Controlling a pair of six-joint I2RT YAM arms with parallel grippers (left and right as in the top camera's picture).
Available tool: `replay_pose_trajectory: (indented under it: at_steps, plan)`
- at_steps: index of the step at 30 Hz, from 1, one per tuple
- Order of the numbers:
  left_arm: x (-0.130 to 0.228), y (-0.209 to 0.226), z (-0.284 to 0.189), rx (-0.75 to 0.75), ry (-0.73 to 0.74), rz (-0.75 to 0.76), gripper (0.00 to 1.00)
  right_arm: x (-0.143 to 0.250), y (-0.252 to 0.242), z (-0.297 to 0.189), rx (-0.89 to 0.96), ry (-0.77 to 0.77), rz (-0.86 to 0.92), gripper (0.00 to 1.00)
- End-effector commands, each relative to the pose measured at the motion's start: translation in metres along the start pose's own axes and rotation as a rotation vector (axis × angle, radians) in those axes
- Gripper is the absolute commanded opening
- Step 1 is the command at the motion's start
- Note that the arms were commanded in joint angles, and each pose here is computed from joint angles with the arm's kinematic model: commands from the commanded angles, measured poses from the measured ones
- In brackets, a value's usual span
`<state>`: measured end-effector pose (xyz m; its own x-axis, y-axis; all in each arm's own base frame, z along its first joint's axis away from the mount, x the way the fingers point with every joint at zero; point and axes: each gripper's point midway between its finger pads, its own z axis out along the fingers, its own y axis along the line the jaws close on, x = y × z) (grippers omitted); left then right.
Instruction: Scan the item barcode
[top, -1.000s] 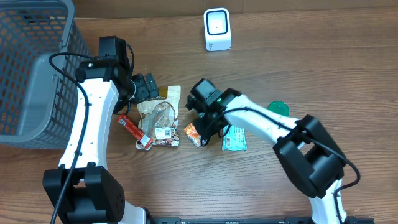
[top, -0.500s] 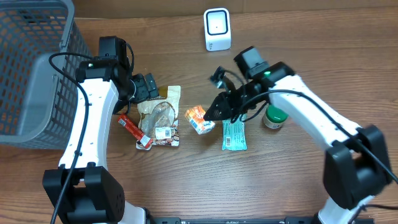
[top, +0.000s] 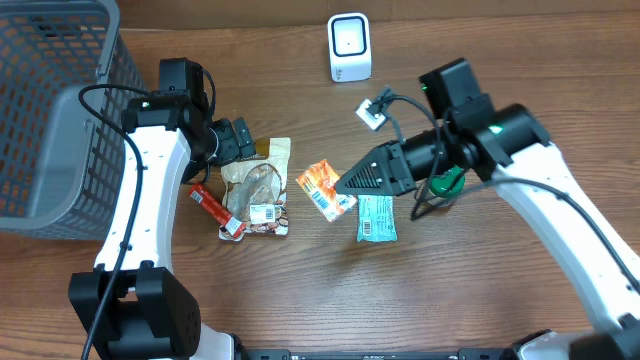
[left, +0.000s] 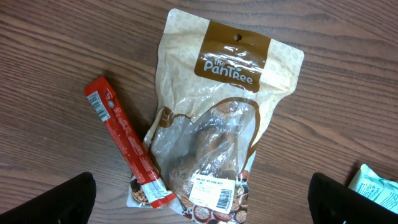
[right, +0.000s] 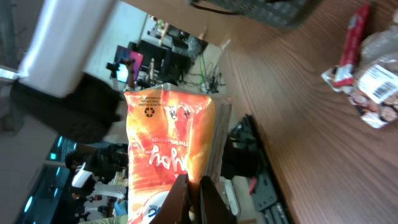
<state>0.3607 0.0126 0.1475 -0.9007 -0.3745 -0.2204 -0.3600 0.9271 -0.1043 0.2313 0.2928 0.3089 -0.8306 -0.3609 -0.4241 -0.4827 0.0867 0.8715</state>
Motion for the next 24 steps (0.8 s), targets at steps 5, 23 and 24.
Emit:
replay_pose_trajectory:
  at_steps: [5, 23, 24]
  plan:
    - [-0.001, -0.003, -0.001, 0.013, -0.002, -0.008, 1.0, 0.001, 0.045, -0.03, -0.033, -0.076, 0.13, 0.04]
    - [-0.001, -0.003, -0.001, 0.012, -0.002, -0.008, 1.0, 0.0, 0.077, -0.06, -0.21, -0.099, 0.127, 0.04]
    - [0.0, -0.003, -0.001, 0.012, -0.002, -0.008, 1.0, 0.0, 0.077, -0.06, -0.21, -0.098, 0.127, 0.04]
